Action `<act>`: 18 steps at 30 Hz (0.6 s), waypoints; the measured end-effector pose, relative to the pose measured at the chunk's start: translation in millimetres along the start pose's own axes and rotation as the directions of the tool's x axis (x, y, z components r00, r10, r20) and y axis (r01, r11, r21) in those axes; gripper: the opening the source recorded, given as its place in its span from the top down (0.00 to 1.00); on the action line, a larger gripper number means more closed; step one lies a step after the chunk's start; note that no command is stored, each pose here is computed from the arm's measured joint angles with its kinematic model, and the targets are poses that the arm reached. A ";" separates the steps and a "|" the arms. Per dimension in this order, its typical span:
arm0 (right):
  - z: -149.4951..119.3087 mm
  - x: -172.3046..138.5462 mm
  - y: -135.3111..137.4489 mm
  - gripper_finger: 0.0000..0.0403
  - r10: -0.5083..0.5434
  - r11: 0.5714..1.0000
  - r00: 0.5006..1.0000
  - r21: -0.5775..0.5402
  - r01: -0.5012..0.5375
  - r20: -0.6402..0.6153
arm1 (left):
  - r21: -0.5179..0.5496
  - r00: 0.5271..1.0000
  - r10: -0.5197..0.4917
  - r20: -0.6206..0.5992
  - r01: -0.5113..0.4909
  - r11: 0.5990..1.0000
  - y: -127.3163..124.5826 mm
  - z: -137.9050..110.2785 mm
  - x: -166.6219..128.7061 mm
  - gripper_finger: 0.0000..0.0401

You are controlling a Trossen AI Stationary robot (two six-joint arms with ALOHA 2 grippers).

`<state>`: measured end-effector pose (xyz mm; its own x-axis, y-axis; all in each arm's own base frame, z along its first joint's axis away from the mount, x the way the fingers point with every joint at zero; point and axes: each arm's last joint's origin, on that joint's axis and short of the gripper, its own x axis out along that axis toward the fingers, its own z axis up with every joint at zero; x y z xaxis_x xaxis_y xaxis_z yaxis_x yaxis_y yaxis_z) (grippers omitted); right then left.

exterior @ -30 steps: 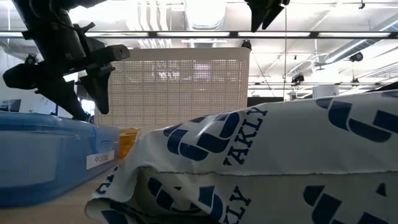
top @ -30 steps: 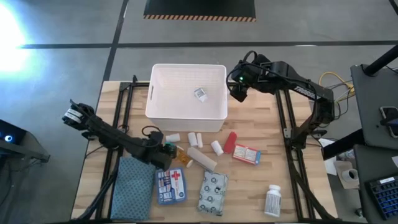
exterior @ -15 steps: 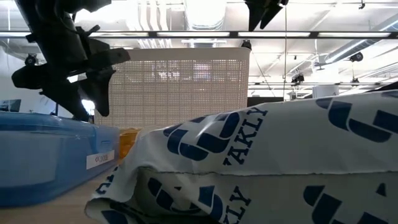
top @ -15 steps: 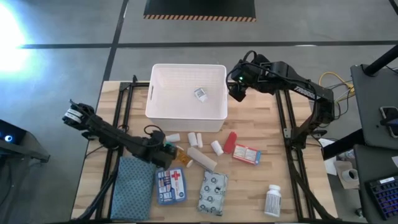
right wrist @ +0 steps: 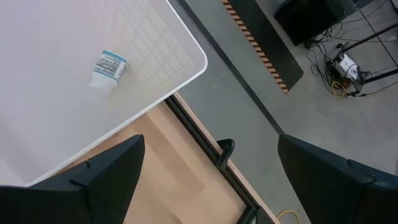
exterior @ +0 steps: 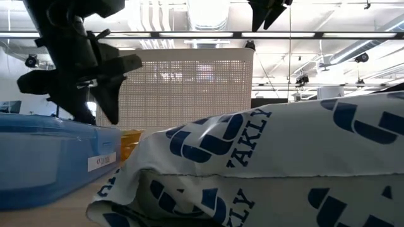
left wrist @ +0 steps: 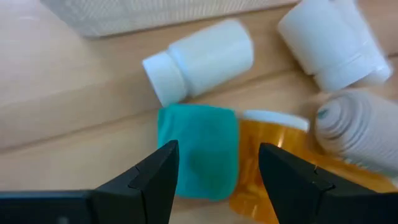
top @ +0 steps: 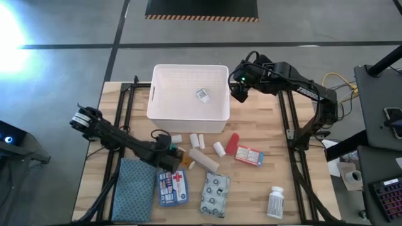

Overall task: Pick & place medical supplies in basket/bin
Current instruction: Put the green bandage into the white bin

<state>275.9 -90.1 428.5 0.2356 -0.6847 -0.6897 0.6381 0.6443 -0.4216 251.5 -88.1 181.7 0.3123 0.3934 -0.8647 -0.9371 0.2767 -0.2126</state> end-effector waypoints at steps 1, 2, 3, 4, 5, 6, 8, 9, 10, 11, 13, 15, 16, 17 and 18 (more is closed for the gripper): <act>0.0 0.0 0.0 0.11 0.000 1.000 1.000 0.000 0.000 0.000 | 0.000 1.000 0.001 0.001 -0.001 1.000 0.1 0.1 0.0 0.50; 0.0 0.1 -0.1 0.11 0.000 1.000 1.000 -0.001 0.000 0.000 | 0.000 1.000 0.005 0.002 -0.005 1.000 0.5 0.6 0.5 0.50; 0.0 0.0 0.0 0.11 0.000 1.000 1.000 -0.002 0.000 0.000 | 0.001 1.000 0.010 -0.001 -0.010 1.000 1.8 0.2 1.8 0.50; 0.0 0.1 -0.1 0.11 0.000 1.000 1.000 -0.002 0.000 0.000 | 0.006 1.000 0.021 -0.021 -0.021 1.000 3.9 -0.9 3.4 0.50; 0.0 0.1 -0.1 0.11 0.000 1.000 1.000 -0.002 0.000 0.000 | 0.008 0.999 0.034 -0.042 -0.033 0.999 6.1 -1.6 5.2 0.50; 0.0 0.1 -0.1 0.11 0.000 1.000 1.000 -0.002 0.000 0.000 | 0.010 0.997 0.044 -0.060 -0.043 0.999 8.2 -2.4 7.1 0.50; -0.1 0.1 -0.1 0.11 0.000 1.000 1.000 -0.002 0.000 -0.001 | 0.003 0.997 0.033 -0.076 -0.033 0.999 8.9 -4.1 9.5 0.50; -0.1 0.1 -0.1 0.11 0.000 1.000 1.000 -0.002 0.000 -0.001 | 0.000 0.997 0.028 -0.077 -0.028 1.000 9.0 -4.5 10.2 0.50; -0.2 0.1 -0.1 0.11 0.000 1.000 1.000 -0.003 0.000 -0.002 | -0.002 0.997 0.023 -0.076 -0.023 1.000 8.6 -4.6 10.4 0.50; -0.2 0.1 -0.1 0.11 -0.001 1.000 1.000 -0.003 0.001 -0.002 | -0.005 0.997 0.019 -0.077 -0.019 1.000 8.1 -4.4 10.5 0.50; -0.2 0.1 -0.1 0.11 -0.001 1.000 1.000 -0.001 0.001 -0.002 | -0.010 0.997 0.024 -0.075 -0.025 1.000 7.9 -3.5 12.3 0.50; -0.2 0.1 -0.1 0.11 -0.001 1.000 1.000 -0.001 0.001 -0.002 | -0.013 0.997 0.030 -0.073 -0.031 0.999 8.6 -3.2 15.2 0.50; -0.2 0.1 -0.1 0.11 -0.001 1.000 1.000 0.000 0.001 -0.002 | -0.012 0.997 0.037 -0.071 -0.038 0.999 9.2 -3.2 16.9 0.50; -0.2 0.1 -0.1 0.11 -0.001 1.000 1.000 -0.001 0.001 -0.002 | -0.007 0.997 0.040 -0.070 -0.040 0.999 9.7 -3.7 18.1 0.50; -0.2 0.1 -0.1 0.11 -0.001 1.000 1.000 0.000 0.001 -0.002 | -0.003 0.997 0.044 -0.069 -0.044 0.999 10.1 -3.9 20.0 0.50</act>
<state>275.7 -90.1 428.4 0.2338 -0.6843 -0.6907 0.6379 0.6440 -0.4222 247.7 -80.9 160.5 0.2598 0.3439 -0.9024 -0.9503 0.2570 -0.1756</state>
